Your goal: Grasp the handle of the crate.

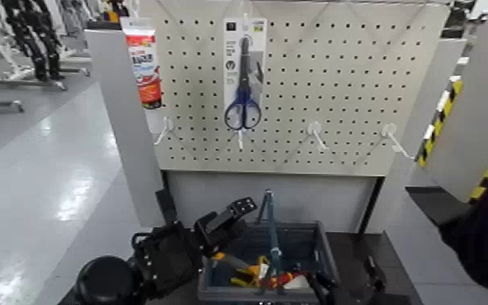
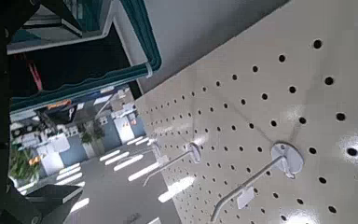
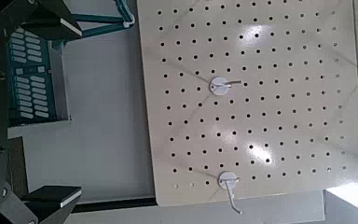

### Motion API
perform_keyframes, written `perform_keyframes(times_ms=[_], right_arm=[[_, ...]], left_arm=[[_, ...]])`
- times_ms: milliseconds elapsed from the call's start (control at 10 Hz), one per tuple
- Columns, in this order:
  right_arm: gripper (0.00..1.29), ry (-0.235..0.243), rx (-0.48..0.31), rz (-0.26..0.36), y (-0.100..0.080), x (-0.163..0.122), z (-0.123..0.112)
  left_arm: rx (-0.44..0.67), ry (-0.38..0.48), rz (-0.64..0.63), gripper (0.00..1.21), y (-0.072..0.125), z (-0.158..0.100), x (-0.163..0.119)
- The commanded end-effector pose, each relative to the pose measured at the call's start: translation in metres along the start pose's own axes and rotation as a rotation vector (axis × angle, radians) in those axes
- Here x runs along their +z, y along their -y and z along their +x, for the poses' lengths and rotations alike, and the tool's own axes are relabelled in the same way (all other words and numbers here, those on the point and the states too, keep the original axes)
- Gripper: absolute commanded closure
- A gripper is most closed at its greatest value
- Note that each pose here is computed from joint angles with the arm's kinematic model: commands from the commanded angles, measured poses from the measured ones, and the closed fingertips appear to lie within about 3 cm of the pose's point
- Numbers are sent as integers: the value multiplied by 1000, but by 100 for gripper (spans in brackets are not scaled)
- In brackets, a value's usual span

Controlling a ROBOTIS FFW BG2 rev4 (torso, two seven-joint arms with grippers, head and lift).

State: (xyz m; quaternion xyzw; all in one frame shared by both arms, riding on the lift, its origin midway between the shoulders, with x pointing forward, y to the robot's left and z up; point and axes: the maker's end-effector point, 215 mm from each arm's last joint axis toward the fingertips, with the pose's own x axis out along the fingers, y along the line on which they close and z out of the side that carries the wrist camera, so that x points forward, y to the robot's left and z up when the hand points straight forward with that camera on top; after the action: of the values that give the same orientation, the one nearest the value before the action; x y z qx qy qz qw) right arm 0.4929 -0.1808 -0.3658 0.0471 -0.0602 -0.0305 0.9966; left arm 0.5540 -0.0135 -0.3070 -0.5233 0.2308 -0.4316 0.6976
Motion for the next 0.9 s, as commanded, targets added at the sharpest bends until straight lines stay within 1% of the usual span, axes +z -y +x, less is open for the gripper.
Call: perform_keyframes(times_ms=[100, 600, 900], right_arm=[[13, 1, 6, 6, -3, 0, 1], [13, 2, 19, 14, -11, -1, 3], [13, 5, 26, 18, -14, 0, 5]], left_arm=[[-36, -74, -83, 14, 2, 17, -13], [-48, -82, -214, 14, -11, 31, -19], [-48, -97, -241, 16, -15, 36, -25]])
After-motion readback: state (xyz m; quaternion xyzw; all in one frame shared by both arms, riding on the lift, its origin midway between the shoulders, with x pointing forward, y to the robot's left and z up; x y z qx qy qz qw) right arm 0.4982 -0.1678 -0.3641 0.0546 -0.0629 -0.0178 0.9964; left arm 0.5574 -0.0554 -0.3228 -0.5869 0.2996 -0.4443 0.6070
